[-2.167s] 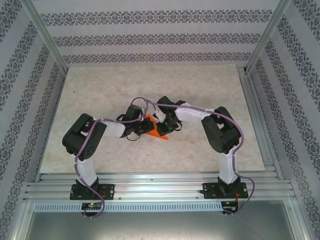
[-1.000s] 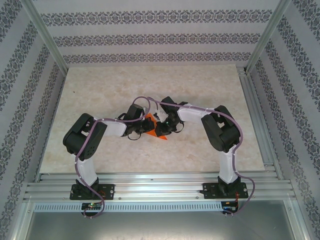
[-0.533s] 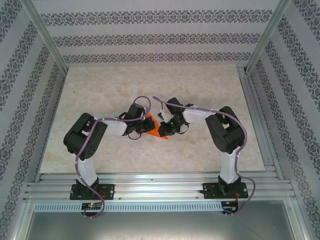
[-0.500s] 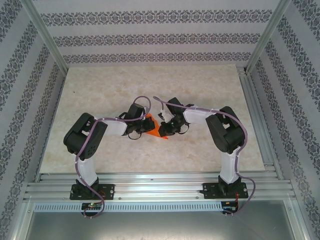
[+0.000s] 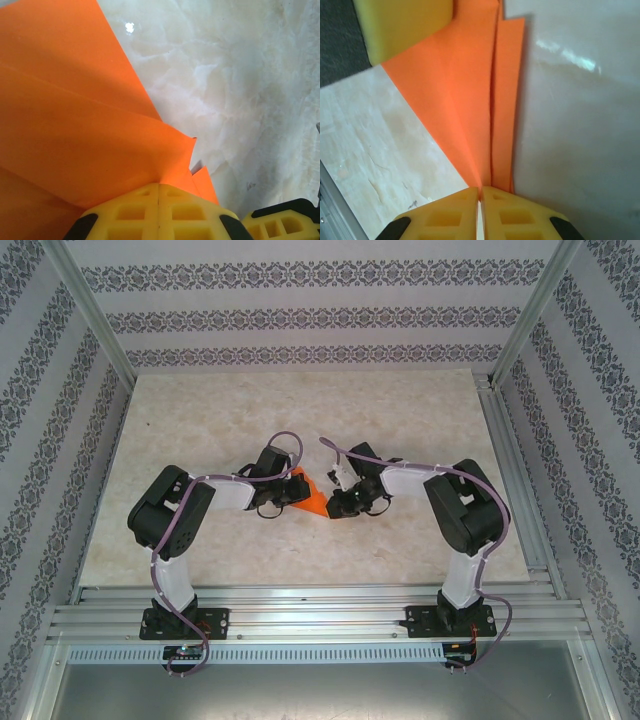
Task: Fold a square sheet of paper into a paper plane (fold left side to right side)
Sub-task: Fourth fold the wing at the center of the table.
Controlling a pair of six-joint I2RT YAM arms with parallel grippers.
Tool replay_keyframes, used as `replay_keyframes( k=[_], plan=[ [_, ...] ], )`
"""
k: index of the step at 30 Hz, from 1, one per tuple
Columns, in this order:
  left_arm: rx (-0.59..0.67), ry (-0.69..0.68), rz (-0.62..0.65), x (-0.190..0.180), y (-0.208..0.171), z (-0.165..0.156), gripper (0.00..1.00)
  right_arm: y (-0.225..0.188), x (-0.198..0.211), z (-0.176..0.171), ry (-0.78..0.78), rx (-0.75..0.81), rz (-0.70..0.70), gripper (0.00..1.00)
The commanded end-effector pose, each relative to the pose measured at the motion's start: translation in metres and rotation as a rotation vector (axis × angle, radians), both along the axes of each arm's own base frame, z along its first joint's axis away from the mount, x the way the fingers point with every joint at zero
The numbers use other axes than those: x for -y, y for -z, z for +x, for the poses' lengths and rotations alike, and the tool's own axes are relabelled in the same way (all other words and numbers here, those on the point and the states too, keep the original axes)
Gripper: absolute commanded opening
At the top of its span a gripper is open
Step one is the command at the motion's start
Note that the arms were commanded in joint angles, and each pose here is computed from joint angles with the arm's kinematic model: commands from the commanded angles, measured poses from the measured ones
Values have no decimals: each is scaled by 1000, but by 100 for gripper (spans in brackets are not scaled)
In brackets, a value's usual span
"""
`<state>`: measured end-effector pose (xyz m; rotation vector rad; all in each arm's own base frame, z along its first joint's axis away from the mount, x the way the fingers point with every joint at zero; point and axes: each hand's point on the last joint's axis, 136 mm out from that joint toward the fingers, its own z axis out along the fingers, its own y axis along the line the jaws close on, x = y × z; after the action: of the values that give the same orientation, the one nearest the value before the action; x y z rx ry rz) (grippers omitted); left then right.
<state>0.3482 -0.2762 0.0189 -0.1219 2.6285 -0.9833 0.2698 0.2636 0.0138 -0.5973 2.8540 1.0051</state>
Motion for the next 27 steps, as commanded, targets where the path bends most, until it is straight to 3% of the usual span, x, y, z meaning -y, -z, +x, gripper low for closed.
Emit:
replay_keyframes(
  k=[1, 5, 9, 15, 27],
  plan=[
    [-84, -32, 169, -28, 44, -14, 0, -1, 27, -24, 27, -89, -89, 11],
    [-85, -29, 164, -27, 44, -14, 0, -47, 14, -4, 37, -4, -16, 13],
    [-87, -30, 160, -27, 44, -15, 0, -64, -22, 7, 22, 15, 87, 13],
    [-85, -26, 149, -25, 42, -14, 0, -38, -44, 22, 40, -4, 86, 11],
    [-64, -15, 115, -19, 28, -11, 0, 23, -8, 9, 111, -103, -24, 10]
  ],
)
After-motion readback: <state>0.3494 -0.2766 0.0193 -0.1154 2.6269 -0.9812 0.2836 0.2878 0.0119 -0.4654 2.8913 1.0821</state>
